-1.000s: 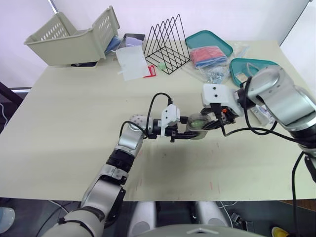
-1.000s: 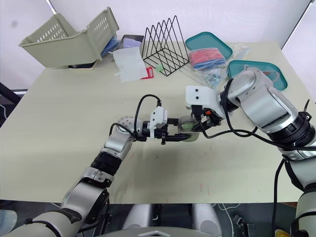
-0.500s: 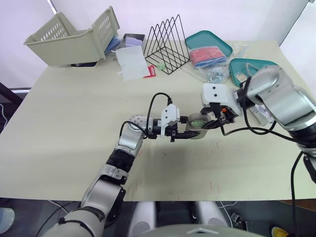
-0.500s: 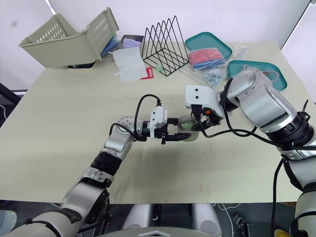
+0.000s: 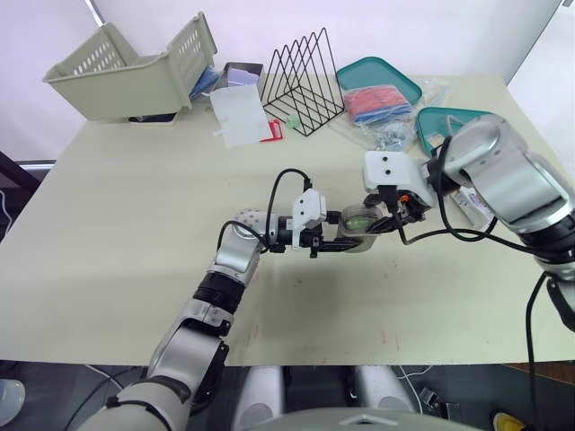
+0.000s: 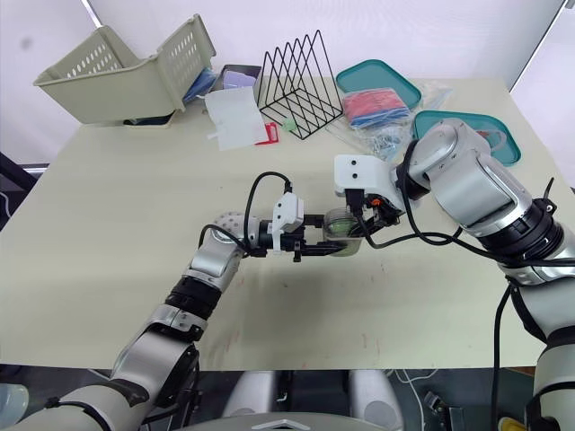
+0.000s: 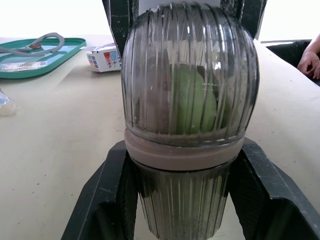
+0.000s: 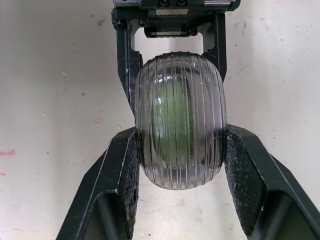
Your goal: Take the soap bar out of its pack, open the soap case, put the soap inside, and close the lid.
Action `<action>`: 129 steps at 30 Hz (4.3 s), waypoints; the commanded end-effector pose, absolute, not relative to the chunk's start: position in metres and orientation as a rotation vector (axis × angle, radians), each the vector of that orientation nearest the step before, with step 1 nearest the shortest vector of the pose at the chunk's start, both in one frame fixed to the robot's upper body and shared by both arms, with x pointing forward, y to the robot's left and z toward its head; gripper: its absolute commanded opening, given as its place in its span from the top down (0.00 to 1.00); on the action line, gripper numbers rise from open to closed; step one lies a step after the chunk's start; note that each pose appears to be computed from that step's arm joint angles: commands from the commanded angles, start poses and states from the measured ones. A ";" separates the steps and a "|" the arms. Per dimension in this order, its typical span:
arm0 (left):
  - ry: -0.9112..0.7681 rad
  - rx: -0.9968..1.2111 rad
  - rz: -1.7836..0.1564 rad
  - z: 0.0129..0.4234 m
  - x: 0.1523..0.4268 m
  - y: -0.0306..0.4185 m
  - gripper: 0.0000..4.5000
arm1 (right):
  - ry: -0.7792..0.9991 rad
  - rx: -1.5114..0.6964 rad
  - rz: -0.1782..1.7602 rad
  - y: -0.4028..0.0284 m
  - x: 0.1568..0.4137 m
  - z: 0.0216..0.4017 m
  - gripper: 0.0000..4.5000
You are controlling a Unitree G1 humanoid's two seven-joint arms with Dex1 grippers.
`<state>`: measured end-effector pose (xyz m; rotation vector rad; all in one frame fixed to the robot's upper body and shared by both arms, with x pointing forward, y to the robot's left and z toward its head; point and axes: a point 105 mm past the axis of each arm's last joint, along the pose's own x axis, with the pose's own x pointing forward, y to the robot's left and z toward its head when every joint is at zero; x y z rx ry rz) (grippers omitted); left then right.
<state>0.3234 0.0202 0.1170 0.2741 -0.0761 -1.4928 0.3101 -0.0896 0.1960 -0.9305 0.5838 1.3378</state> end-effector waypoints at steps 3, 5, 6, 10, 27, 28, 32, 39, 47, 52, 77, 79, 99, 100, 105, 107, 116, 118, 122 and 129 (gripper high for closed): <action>-0.186 0.301 -1.509 0.137 0.320 0.014 0.57 | 0.575 -0.885 1.366 -0.088 0.307 0.187 0.59; -0.185 0.302 -1.508 0.137 0.320 0.014 0.57 | 0.540 -0.855 1.381 -0.086 0.303 0.196 0.59; -0.185 0.303 -1.508 0.137 0.320 0.014 0.57 | 0.531 -0.848 1.383 -0.086 0.302 0.200 0.59; -0.185 0.305 -1.508 0.137 0.321 0.015 0.57 | 0.525 -0.851 1.366 -0.090 0.301 0.205 0.59; -0.188 0.307 -1.507 0.137 0.320 0.015 0.57 | 0.558 -0.859 1.341 -0.095 0.305 0.199 0.59; -0.188 0.306 -1.508 0.137 0.320 0.015 0.57 | 0.561 -0.856 1.342 -0.095 0.304 0.199 0.59; -0.185 0.307 -1.510 0.136 0.319 0.015 0.57 | 0.534 -0.866 1.331 -0.094 0.307 0.199 0.18; -0.184 0.310 -1.513 0.136 0.320 0.015 0.57 | 0.534 -0.876 1.320 -0.096 0.308 0.197 0.01; -0.183 0.314 -1.515 0.136 0.319 0.015 0.57 | 0.535 -0.891 1.292 -0.103 0.309 0.197 0.01; -0.183 0.311 -1.513 0.136 0.320 0.015 0.57 | 0.551 -0.878 1.261 -0.117 0.310 0.196 0.01; -0.167 0.305 -1.515 0.131 0.320 0.018 0.57 | 0.160 -0.449 1.144 -0.163 0.321 0.235 0.99; -0.167 0.304 -1.514 0.131 0.320 0.019 0.57 | 0.123 -0.465 1.180 -0.153 0.318 0.244 0.99; -0.180 0.304 -1.505 0.133 0.320 0.017 0.57 | 0.190 -0.731 1.413 -0.057 0.294 0.237 0.99; -0.180 0.305 -1.505 0.133 0.320 0.017 0.57 | 0.189 -0.738 1.414 -0.055 0.294 0.236 0.99; -0.181 0.306 -1.502 0.133 0.320 0.017 0.57 | 0.205 -0.770 1.427 -0.047 0.295 0.231 0.99; -0.181 0.305 -1.502 0.133 0.319 0.017 0.57 | 0.213 -0.780 1.428 -0.046 0.295 0.230 0.99; -0.185 0.303 -1.501 0.133 0.319 0.016 0.57 | 0.264 -0.833 1.413 -0.044 0.298 0.221 0.99; -0.184 0.303 -1.500 0.133 0.319 0.016 0.57 | 0.269 -0.842 1.410 -0.045 0.298 0.220 0.99; -0.182 0.301 -1.500 0.132 0.319 0.016 0.57 | 0.281 -0.859 1.407 -0.044 0.298 0.219 0.99; -0.183 0.300 -1.500 0.133 0.319 0.015 0.57 | 0.300 -0.873 1.394 -0.046 0.301 0.217 0.99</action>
